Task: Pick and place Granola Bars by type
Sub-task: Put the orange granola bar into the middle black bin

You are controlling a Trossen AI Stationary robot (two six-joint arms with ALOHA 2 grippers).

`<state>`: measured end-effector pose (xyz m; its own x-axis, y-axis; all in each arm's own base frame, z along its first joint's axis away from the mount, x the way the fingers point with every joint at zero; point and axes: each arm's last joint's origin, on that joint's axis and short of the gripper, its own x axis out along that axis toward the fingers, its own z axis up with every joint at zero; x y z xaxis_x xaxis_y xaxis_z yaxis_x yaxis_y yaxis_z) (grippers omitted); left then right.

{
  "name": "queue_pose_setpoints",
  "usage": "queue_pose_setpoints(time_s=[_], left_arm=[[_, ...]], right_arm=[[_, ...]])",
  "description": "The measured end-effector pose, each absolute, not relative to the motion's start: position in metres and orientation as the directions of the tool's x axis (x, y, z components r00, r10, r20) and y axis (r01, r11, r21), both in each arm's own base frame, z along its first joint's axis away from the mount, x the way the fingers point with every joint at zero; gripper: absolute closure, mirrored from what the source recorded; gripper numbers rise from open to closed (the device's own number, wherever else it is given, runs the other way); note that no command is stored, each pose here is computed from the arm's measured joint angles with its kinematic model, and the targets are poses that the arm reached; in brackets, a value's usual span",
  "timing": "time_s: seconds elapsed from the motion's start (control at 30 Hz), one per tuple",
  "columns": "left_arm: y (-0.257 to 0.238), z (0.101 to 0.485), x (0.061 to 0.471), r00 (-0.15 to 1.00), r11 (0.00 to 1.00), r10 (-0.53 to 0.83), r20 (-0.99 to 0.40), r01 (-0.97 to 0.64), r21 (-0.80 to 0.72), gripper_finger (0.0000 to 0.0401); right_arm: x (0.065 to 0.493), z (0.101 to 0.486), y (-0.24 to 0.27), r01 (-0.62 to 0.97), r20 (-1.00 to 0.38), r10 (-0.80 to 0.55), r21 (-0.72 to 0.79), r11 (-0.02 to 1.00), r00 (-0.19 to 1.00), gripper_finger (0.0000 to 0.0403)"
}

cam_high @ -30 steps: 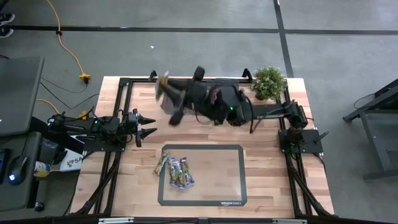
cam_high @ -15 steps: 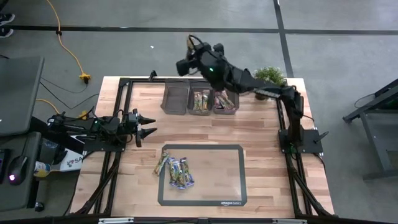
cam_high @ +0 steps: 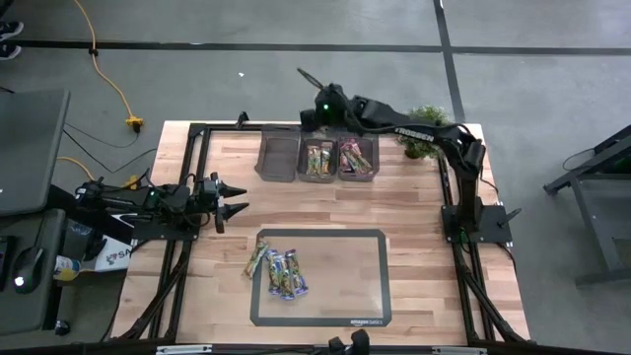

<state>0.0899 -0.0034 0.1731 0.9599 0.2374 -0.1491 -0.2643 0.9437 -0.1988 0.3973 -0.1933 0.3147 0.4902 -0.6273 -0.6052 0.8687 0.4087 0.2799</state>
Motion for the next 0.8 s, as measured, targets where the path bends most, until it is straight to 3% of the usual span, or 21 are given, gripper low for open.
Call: queue_pose_setpoints(time_s=[0.33,0.8], left_arm=[[-0.003,0.173,0.090,0.960,0.944,0.237,-0.149,-0.264,-0.199,0.0190],[-0.003,0.173,0.090,0.960,0.944,0.237,-0.149,-0.264,-0.199,0.0190]], right_arm=[[0.389,0.222,-0.187,0.830,-0.720,-0.425,0.407,0.382,0.549,0.0343],[0.378,0.195,-0.180,0.832,-0.789,-0.342,0.353,0.428,0.510,0.0343]])
